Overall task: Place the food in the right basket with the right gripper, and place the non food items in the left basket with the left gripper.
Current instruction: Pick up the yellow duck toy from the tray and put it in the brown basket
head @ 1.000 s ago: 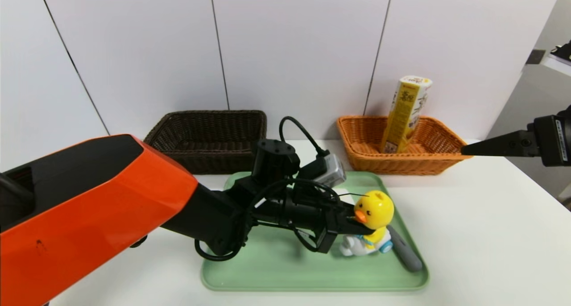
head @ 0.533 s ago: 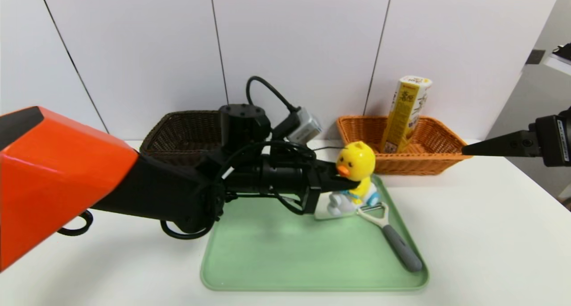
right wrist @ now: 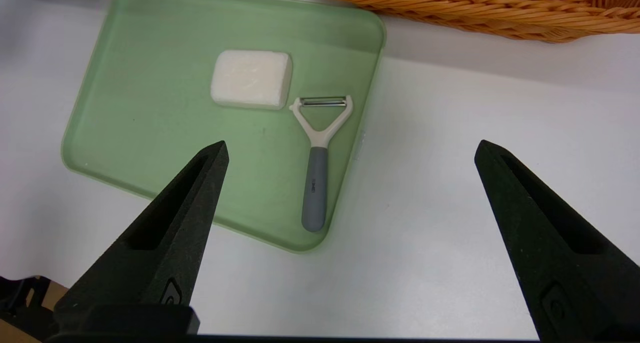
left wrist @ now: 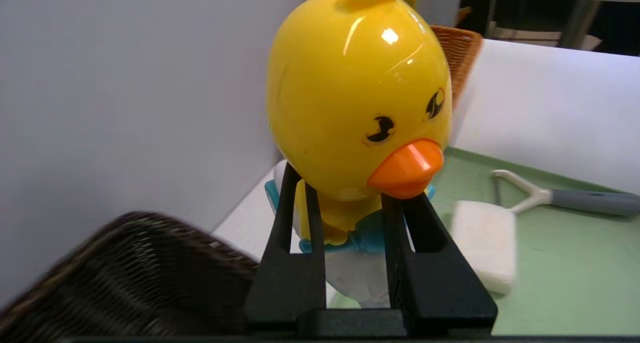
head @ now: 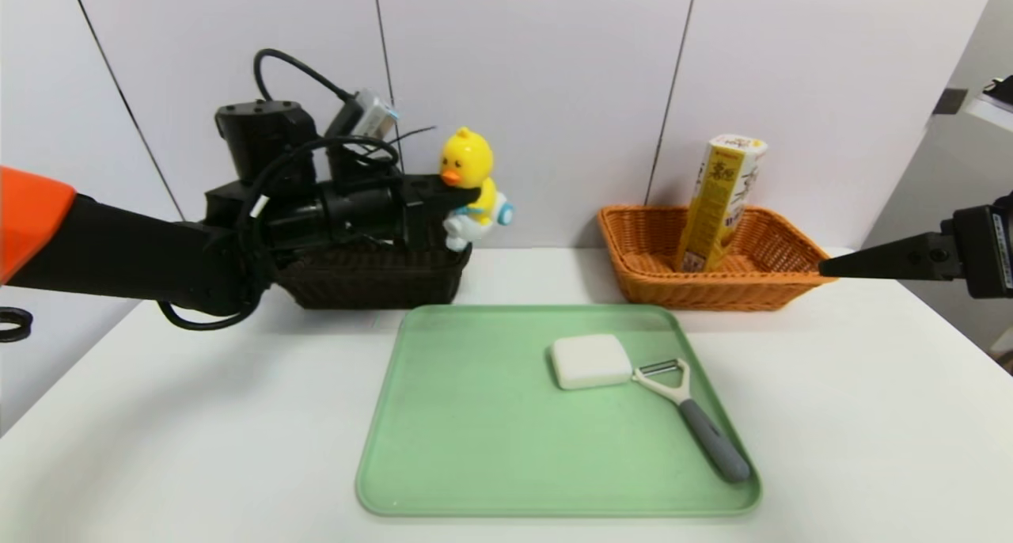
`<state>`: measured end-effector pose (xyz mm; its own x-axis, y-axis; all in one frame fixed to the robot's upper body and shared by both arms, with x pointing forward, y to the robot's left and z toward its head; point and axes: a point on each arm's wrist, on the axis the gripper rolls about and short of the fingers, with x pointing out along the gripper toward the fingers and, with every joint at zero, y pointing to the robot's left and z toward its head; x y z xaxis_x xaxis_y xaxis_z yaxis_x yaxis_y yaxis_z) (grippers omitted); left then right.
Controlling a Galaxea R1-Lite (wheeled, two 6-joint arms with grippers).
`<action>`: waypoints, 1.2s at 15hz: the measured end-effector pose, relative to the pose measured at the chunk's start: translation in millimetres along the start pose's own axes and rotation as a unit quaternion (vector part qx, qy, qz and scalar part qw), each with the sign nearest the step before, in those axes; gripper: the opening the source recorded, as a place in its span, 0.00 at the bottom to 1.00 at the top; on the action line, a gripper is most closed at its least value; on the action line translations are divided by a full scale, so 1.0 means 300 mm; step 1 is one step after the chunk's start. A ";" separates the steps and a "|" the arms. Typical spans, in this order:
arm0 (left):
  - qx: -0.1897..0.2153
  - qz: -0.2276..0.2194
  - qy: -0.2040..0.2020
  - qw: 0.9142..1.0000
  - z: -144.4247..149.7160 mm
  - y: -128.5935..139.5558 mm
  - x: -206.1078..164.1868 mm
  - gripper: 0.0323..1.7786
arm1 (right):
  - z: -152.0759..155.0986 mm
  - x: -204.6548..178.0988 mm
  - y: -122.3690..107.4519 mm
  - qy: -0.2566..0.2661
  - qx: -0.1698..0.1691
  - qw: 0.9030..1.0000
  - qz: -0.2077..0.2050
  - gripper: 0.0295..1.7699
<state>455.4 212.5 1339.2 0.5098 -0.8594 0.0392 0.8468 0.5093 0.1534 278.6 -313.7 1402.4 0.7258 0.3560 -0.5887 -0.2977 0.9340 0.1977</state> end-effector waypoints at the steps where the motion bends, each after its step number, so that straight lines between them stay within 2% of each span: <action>1: 0.004 0.023 0.001 1.000 0.005 0.048 -0.034 0.18 | -0.001 0.000 0.000 0.001 0.000 1.000 0.000 0.96; 6: 0.000 0.088 0.017 0.996 -0.026 0.190 -0.142 0.18 | -0.005 0.000 0.000 0.002 0.000 1.000 0.000 0.96; 11: -0.030 0.140 0.051 0.988 -0.116 0.302 -0.239 0.18 | -0.006 -0.001 0.001 0.001 0.000 1.000 0.001 0.96; 14: -0.035 0.169 0.061 0.983 -0.167 0.370 -0.298 0.18 | -0.005 0.000 0.000 0.001 -0.001 1.000 0.001 0.96; 18: -0.044 0.189 0.071 0.978 -0.210 0.412 -0.343 0.18 | -0.004 0.005 -0.001 0.004 0.000 1.000 0.001 0.96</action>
<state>517.2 366.7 1291.9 0.8000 -0.5968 -0.0617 0.5999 0.7971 0.0686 279.1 -313.5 1400.4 0.7205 0.3579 -0.5940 -0.3000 0.9331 0.1983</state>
